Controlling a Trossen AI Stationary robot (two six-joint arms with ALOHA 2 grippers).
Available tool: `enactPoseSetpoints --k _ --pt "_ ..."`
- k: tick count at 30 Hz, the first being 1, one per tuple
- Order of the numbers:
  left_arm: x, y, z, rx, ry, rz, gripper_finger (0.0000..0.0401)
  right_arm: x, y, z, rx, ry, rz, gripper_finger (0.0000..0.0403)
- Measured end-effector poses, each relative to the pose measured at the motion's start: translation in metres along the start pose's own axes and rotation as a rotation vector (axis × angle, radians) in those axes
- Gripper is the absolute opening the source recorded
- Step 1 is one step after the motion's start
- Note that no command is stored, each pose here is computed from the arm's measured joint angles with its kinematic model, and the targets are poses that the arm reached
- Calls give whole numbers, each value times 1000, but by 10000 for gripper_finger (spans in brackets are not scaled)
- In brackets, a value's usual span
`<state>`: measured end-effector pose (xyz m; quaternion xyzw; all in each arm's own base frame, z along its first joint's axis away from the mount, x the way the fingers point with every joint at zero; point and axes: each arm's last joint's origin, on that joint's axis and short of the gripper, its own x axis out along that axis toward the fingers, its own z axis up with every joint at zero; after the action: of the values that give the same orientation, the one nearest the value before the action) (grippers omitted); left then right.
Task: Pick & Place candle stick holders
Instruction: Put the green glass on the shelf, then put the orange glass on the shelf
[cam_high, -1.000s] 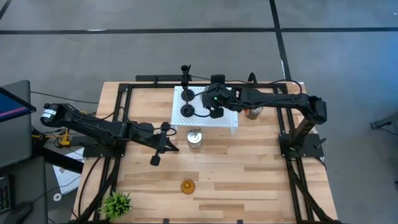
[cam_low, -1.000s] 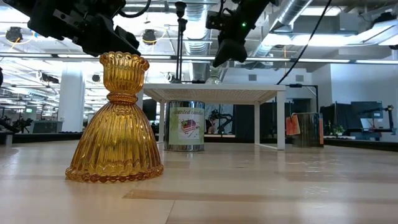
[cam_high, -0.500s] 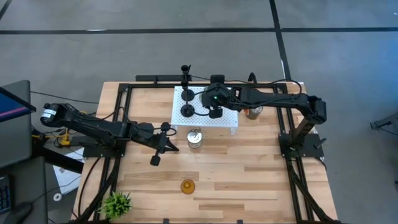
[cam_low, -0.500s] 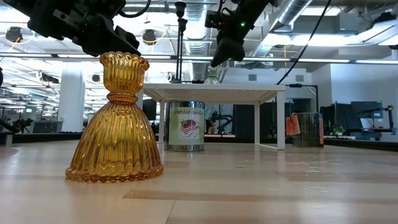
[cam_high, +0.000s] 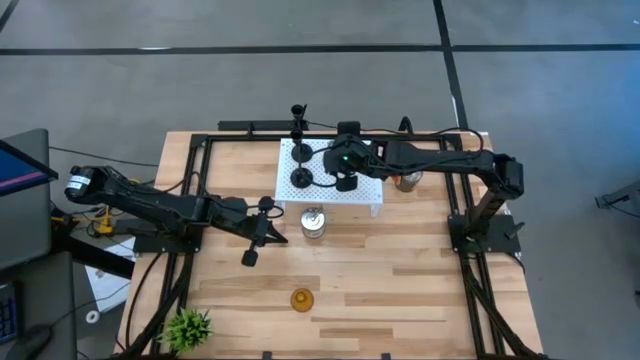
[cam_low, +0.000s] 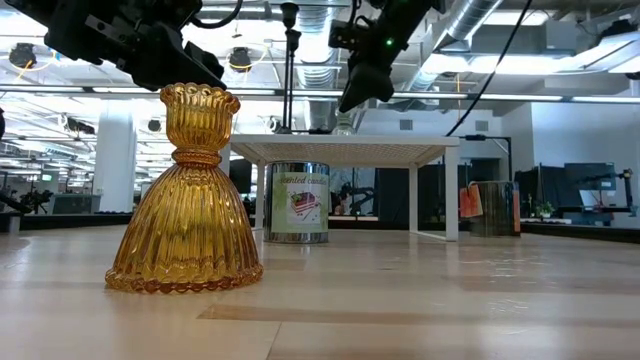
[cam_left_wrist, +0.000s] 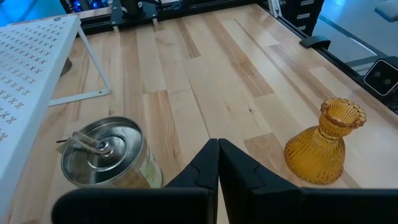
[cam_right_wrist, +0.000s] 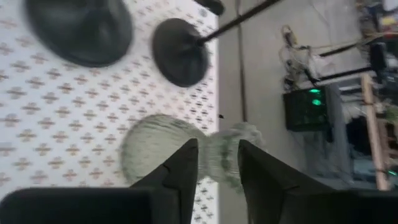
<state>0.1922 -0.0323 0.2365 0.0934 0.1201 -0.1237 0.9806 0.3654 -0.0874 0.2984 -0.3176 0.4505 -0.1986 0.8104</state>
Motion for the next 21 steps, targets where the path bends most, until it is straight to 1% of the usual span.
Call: enactPoseSetpoints --k 4,8,14,17,21 --pt "0 0 0 0 0 0 10 -5 -3 2 2 16 -53 123" --pt "0 0 0 0 0 1 10 -15 -4 12 -11 -22 -61 139" --pt "0 0 0 0 0 0 10 -42 -8 30 -36 -64 -46 149" --pt "0 0 0 0 0 0 10 -57 -7 35 -36 -55 -9 141" --pt "0 0 0 0 0 0 10 -70 5 33 -39 -7 65 108"
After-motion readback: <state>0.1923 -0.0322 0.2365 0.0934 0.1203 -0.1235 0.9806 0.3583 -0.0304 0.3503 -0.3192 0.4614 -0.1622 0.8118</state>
